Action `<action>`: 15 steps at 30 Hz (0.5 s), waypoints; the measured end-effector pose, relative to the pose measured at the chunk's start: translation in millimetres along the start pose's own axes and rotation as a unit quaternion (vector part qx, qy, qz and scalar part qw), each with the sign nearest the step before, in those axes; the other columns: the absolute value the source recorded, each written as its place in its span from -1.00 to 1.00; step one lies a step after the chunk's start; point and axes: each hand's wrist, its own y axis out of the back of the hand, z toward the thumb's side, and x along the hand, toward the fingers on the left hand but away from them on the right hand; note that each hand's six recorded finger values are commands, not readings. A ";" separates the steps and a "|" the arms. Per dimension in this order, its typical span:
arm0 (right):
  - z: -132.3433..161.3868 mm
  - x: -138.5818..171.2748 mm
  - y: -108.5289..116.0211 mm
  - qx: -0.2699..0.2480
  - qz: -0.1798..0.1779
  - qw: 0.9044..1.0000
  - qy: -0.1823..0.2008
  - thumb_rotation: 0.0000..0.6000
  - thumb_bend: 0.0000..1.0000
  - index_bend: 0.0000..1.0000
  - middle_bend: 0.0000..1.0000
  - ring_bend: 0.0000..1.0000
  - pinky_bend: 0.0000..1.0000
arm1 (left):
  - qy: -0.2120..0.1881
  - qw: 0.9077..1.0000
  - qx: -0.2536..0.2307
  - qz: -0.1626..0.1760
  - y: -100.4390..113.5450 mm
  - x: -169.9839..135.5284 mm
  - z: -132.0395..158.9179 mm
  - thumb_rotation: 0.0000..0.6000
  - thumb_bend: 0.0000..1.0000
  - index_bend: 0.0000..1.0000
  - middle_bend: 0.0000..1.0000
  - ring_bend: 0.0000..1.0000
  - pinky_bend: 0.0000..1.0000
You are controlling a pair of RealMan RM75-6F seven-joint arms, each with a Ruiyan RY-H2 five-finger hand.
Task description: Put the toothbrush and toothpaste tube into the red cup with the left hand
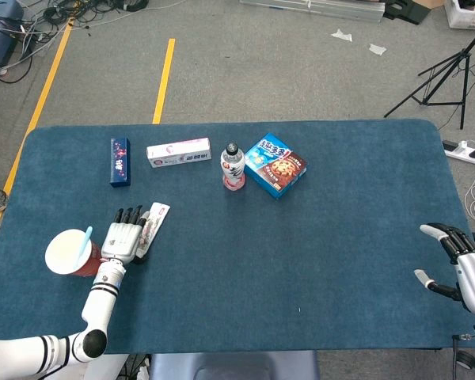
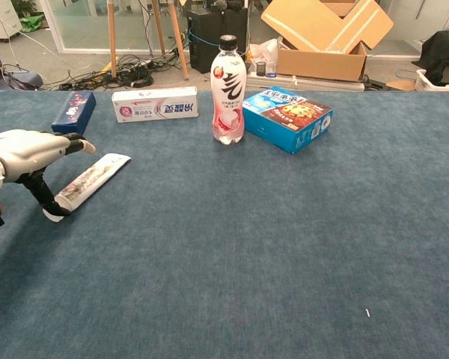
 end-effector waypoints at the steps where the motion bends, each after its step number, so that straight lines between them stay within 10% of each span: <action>1: -0.1 0.0 0.1 0.000 0.000 1.000 0.000 1.00 -0.75 -0.49 -0.52 -0.56 0.19 | 0.003 1.000 0.001 -0.001 -0.5 0.8 -1.8 1.00 -0.85 -0.92 -1.00 -1.00 -1.00; 15: 0.1 0.1 0.6 0.000 -0.001 1.000 0.001 1.00 -0.75 -0.49 -0.52 -0.56 0.19 | 0.037 0.999 0.014 0.004 -3.1 11.4 -23.7 1.00 -0.85 -0.92 -1.00 -1.00 -1.00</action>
